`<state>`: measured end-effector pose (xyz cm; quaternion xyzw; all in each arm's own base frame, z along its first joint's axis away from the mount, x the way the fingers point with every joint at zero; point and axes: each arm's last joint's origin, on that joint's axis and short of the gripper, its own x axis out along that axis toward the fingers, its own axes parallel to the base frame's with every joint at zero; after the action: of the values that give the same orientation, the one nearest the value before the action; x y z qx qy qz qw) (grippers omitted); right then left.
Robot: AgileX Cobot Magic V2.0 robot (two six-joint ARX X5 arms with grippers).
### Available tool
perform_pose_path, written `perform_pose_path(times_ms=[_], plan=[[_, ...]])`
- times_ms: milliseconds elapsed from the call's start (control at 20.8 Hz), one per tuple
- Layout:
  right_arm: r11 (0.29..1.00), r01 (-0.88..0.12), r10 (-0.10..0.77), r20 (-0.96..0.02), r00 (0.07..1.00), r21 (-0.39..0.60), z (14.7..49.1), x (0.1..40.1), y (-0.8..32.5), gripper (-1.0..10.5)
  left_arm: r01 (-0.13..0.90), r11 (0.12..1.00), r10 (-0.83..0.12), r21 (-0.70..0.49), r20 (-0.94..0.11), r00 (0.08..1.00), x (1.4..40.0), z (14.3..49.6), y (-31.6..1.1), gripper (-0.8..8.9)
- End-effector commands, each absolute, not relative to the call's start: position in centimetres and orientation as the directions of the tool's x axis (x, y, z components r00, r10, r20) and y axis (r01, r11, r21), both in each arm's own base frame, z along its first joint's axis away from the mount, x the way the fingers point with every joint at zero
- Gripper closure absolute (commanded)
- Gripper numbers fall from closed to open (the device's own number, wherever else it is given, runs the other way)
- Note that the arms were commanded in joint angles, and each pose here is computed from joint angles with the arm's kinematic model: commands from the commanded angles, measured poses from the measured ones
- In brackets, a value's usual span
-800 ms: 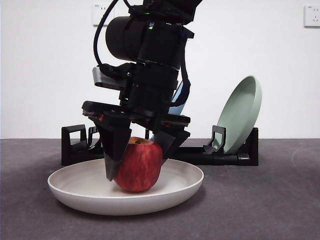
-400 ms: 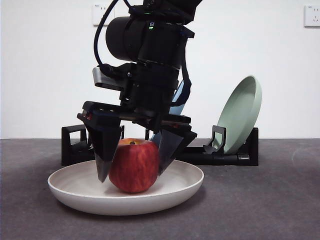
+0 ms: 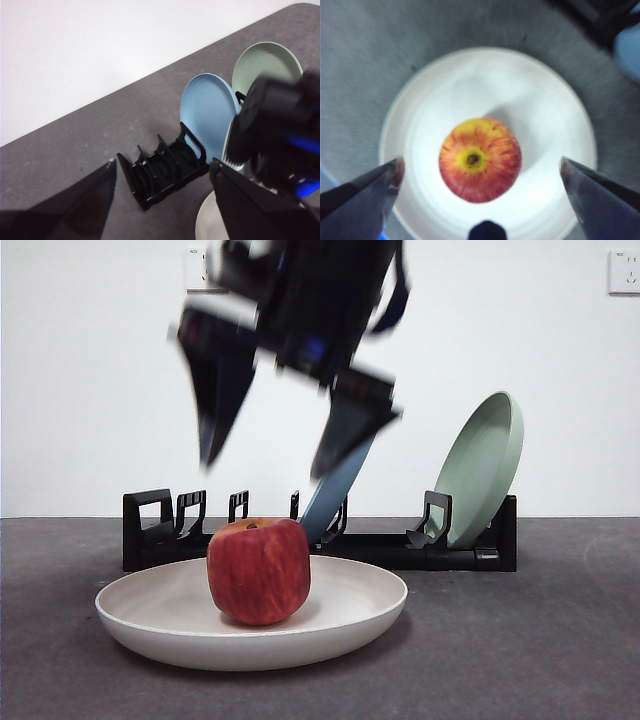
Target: Take the yellow plate from the plate rack,put the plate on the table,take the apple from the table,put the apple in the plate
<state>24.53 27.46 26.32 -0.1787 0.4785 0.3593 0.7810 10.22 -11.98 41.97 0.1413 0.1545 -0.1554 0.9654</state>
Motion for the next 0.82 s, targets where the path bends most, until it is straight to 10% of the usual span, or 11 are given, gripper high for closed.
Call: perform_pose_path(times_ms=[48, 384, 576, 817], plan=[[0.676, -0.735, 0.416, -0.85, 0.323, 0.051, 28.6, 24.1, 26.1, 3.5, 0.339, 0.916, -0.257, 0.212, -0.339, 0.905, 10.8, 41.8, -12.8, 5.0], [0.724, -0.688, 0.477, -0.753, 0.453, 0.044, 34.5, 22.9, 21.2, 5.6, 0.443, 0.849, -0.316, 0.287, -0.396, 0.862, 12.3, 40.7, -15.3, 5.18], [0.738, -0.675, 0.485, -0.704, 0.519, 0.01, 36.8, 22.3, 18.5, 8.6, 0.556, 0.77, -0.391, 0.313, -0.457, 0.799, 13.2, 39.9, -16.2, 7.93], [0.804, -0.595, 0.438, -0.665, 0.605, -0.012, 39.3, 21.3, 13.7, 9.6, 0.648, 0.67, -0.411, 0.364, -0.545, 0.731, 15.9, 38.7, -15.6, 8.23]])
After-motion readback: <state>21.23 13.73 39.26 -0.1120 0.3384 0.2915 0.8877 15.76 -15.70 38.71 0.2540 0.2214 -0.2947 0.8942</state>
